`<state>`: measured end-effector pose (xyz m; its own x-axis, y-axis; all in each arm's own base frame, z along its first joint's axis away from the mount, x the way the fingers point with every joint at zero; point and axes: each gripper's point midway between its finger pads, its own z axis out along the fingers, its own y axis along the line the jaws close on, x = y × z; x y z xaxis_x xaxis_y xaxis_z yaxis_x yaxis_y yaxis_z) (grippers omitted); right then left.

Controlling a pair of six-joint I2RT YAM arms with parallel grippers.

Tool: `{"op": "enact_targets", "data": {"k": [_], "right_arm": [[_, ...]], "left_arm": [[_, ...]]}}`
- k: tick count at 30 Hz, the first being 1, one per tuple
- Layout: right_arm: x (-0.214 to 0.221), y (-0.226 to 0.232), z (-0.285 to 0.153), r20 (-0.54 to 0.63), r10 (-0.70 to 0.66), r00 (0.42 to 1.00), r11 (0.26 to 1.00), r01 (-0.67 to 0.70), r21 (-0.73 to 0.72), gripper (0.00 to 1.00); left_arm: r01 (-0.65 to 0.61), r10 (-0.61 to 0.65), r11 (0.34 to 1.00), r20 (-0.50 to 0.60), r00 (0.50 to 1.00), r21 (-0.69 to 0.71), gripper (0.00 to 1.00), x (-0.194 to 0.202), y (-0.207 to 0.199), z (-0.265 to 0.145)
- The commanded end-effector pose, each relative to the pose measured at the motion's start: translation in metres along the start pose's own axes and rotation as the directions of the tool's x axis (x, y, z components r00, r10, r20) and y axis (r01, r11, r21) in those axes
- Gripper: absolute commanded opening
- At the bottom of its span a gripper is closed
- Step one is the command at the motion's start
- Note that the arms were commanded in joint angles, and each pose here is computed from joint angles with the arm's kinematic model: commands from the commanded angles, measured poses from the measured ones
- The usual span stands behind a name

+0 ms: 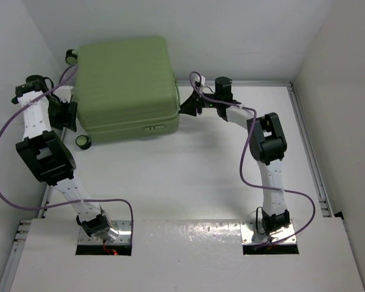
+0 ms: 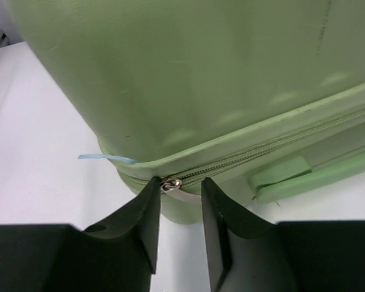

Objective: Pack the luggage

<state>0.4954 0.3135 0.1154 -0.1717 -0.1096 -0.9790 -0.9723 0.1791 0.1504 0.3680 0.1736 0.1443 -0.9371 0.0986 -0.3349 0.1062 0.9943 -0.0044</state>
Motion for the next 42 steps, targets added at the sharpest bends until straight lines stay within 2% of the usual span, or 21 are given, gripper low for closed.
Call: {"op": "enact_targets", "data": {"k": [1,5,9,12,13,17,18,21,22,28,36,41,42], "right_arm": [[-0.003,-0.023,0.014,-0.012,-0.172,0.985,0.973,0.172,0.157,0.29],[0.000,-0.032,0.013,0.004,-0.261,0.965,0.927,0.249,0.280,0.28],[0.010,-0.048,0.007,0.006,-0.255,0.967,0.894,0.233,0.382,0.28],[0.008,-0.054,0.007,0.022,-0.278,0.960,0.870,0.242,0.429,0.23],[0.006,-0.056,0.008,0.024,-0.285,0.958,0.864,0.246,0.439,0.17],[0.004,-0.078,0.004,0.002,-0.316,0.949,0.791,0.263,0.553,0.07],[-0.010,-0.086,0.002,0.006,-0.346,0.938,0.760,0.276,0.588,0.06],[0.002,-0.103,-0.002,-0.018,-0.320,0.947,0.719,0.255,0.647,0.04],[-0.006,-0.113,-0.003,-0.019,-0.328,0.944,0.694,0.255,0.674,0.03],[-0.019,-0.157,-0.012,-0.043,-0.324,0.945,0.600,0.240,0.763,0.01],[0.005,-0.210,-0.030,-0.116,-0.305,0.945,0.520,0.267,0.812,0.00],[-0.004,-0.236,-0.044,-0.140,-0.332,0.933,0.459,0.290,0.840,0.00],[-0.003,-0.240,-0.052,-0.146,-0.325,0.934,0.426,0.283,0.859,0.00]], "left_arm": [[0.033,-0.019,0.996,0.162,0.987,-0.081,0.00,-0.064,0.015,0.108],[0.049,-0.036,0.996,0.167,0.985,-0.074,0.00,-0.062,0.017,0.110],[0.067,-0.058,0.997,0.167,0.984,-0.049,0.00,-0.060,0.012,0.112],[0.074,-0.067,0.996,0.171,0.983,-0.039,0.00,-0.060,0.010,0.114],[0.074,-0.067,0.996,0.171,0.983,-0.039,0.00,-0.060,0.010,0.114],[0.091,-0.085,0.995,0.175,0.981,-0.027,0.00,-0.061,0.008,0.118],[0.091,-0.085,0.995,0.175,0.981,-0.027,0.00,-0.061,0.008,0.118],[0.084,-0.079,0.996,0.166,0.983,-0.021,0.00,-0.061,0.004,0.123],[0.084,-0.079,0.996,0.166,0.983,-0.021,0.00,-0.061,0.004,0.123],[0.076,-0.073,0.997,0.158,0.985,-0.014,0.00,-0.061,0.000,0.128],[0.069,-0.068,0.998,0.149,0.986,-0.003,0.00,-0.063,-0.009,0.137],[0.061,-0.060,0.998,0.150,0.987,-0.001,0.00,-0.066,-0.012,0.139],[0.062,-0.060,0.998,0.147,0.987,-0.009,0.00,-0.065,-0.010,0.139]]}}
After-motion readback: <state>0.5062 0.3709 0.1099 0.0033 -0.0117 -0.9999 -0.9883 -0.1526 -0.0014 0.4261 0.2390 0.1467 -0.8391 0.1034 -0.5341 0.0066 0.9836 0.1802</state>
